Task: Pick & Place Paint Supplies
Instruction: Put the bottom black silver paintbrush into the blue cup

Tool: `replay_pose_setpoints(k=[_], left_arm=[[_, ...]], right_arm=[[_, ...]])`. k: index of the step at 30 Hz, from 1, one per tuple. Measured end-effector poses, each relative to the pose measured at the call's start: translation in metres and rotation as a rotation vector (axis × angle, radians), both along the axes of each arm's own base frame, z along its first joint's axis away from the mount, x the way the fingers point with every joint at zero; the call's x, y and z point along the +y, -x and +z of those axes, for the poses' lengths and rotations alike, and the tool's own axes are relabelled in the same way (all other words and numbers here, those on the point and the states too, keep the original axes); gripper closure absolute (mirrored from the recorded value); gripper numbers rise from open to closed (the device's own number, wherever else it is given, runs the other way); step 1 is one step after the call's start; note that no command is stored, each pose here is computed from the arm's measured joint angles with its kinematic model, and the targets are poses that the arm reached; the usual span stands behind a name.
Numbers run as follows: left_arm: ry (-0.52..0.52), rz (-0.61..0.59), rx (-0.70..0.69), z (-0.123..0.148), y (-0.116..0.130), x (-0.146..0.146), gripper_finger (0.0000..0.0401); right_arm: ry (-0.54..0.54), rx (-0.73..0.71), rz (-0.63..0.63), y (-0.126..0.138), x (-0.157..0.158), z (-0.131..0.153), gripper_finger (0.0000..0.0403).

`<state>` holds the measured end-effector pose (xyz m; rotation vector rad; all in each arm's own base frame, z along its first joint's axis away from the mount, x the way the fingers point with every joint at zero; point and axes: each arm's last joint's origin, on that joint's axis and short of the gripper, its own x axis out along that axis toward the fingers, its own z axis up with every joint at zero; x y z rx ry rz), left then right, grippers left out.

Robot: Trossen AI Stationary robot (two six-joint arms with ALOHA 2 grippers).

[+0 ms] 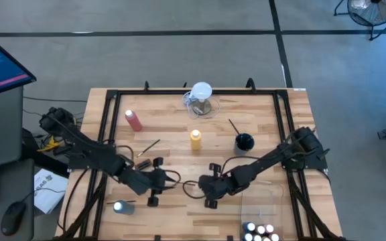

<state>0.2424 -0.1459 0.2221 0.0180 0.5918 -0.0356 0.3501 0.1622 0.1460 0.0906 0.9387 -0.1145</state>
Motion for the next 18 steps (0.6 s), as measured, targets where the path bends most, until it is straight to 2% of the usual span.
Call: replay_pose_setpoints(k=[4, 8, 15, 18], left_arm=[[-0.137, -0.027, 0.071, -0.026, -0.009, -0.005, 0.0305], [-0.329, -0.014, 0.070, -0.037, -0.014, -0.011, 0.0291], [-0.664, 0.057, 0.048, -0.041, -0.019, -0.013, 0.0244], [-0.717, 0.073, 0.058, -0.042, -0.023, -0.007, 0.0224]], right_arm=[[-0.034, -0.030, -0.153, 0.008, -0.006, 0.021, 0.0403], [-0.057, -0.015, -0.231, 0.016, -0.011, 0.034, 0.0403], [-0.040, 0.070, -0.297, 0.016, -0.009, 0.050, 0.0403], [-0.048, 0.048, -0.289, 0.013, -0.007, 0.055, 0.0403]])
